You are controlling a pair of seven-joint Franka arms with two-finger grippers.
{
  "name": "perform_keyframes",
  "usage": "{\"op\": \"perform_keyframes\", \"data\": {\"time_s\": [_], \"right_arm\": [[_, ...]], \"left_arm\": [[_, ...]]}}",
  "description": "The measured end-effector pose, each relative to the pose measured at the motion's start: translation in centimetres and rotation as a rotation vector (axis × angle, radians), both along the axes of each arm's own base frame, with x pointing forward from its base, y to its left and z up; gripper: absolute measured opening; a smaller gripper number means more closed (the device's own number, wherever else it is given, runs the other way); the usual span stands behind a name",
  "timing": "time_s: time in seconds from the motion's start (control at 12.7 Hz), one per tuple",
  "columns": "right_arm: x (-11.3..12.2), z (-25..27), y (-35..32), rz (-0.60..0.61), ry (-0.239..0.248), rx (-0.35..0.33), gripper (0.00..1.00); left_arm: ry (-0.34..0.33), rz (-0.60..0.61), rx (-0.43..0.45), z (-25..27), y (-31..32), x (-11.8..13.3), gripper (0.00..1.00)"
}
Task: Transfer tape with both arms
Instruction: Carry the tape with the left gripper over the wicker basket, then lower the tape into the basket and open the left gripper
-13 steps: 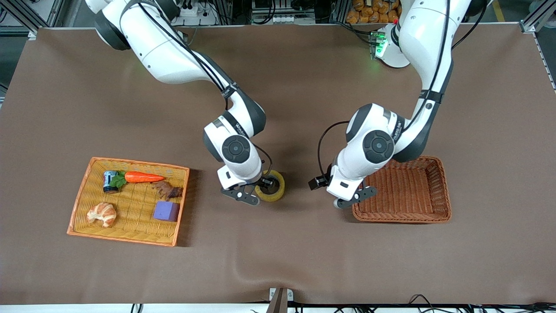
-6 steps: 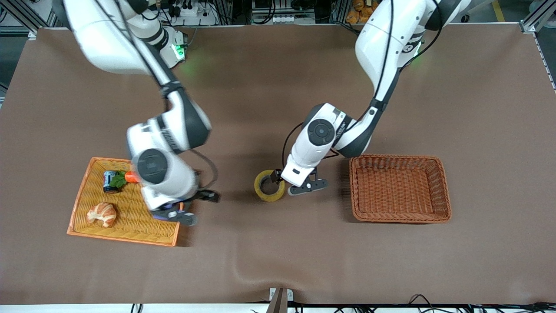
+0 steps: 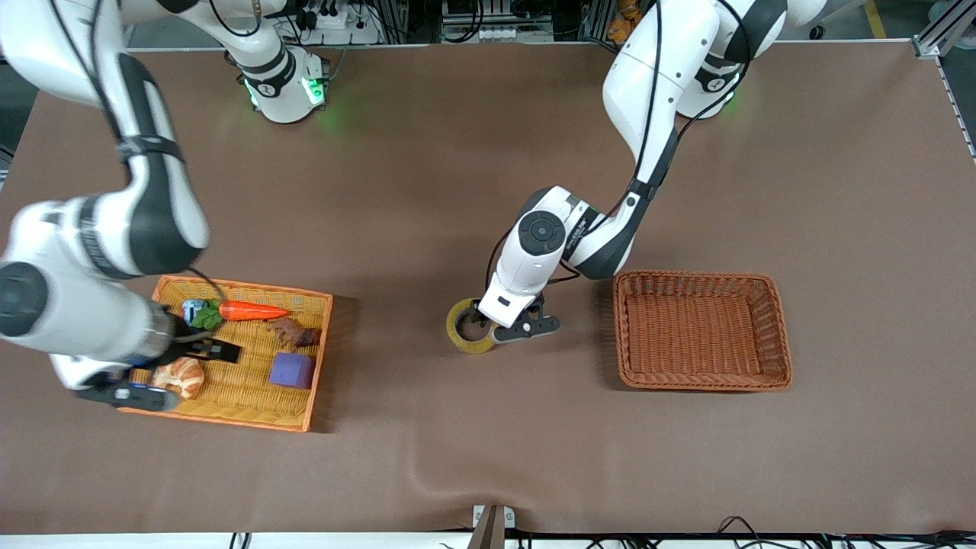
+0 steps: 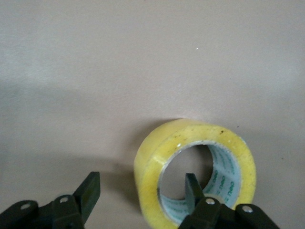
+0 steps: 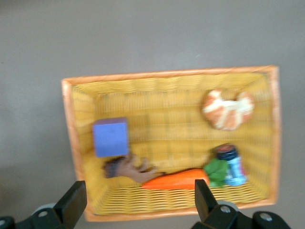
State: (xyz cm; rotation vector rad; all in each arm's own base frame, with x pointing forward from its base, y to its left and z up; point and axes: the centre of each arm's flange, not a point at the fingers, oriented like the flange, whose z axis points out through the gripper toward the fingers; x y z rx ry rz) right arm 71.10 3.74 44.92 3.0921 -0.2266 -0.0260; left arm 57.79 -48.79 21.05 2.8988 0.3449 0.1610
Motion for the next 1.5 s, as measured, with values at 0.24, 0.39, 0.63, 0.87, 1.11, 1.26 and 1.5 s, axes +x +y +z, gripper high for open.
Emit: {"op": "perform_keyframes", "data": {"time_s": [0.24,0.39,0.63,0.87,1.11,1.26,1.5], "right_arm": [[-2.7,5.6,-3.2,0.081,-0.046,-0.013,1.00],[-6.2,11.6,-2.1,0.113,-0.106,-0.028,1.00],[-12.2,17.8,0.5,0.165,-0.150,-0.052,1.00],[-14.2,19.6,-2.5,0.236,-0.147,-0.073,1.00],[-14.4,19.9,-3.8,0.224,-0.151,-0.058,1.00],[-14.4,19.9,-3.0,0.155,-0.161,0.002,1.00],[-14.6,19.6,-2.9,0.130,-0.138,0.024,1.00]], "left_arm": [[-0.004,0.012,-0.010,-1.3,-1.3,-0.9,0.61],[-0.006,0.011,-0.009,-1.7,-1.8,-1.3,0.35],[-0.026,0.037,-0.018,0.4,-0.5,0.6,0.22],[0.009,0.099,0.004,6.8,3.9,3.8,0.22],[0.025,0.126,0.046,13.5,15.1,7.7,0.22],[0.056,0.073,0.091,13.1,24.6,8.5,0.22],[0.158,0.057,0.131,9.0,33.9,6.6,0.22]]}}
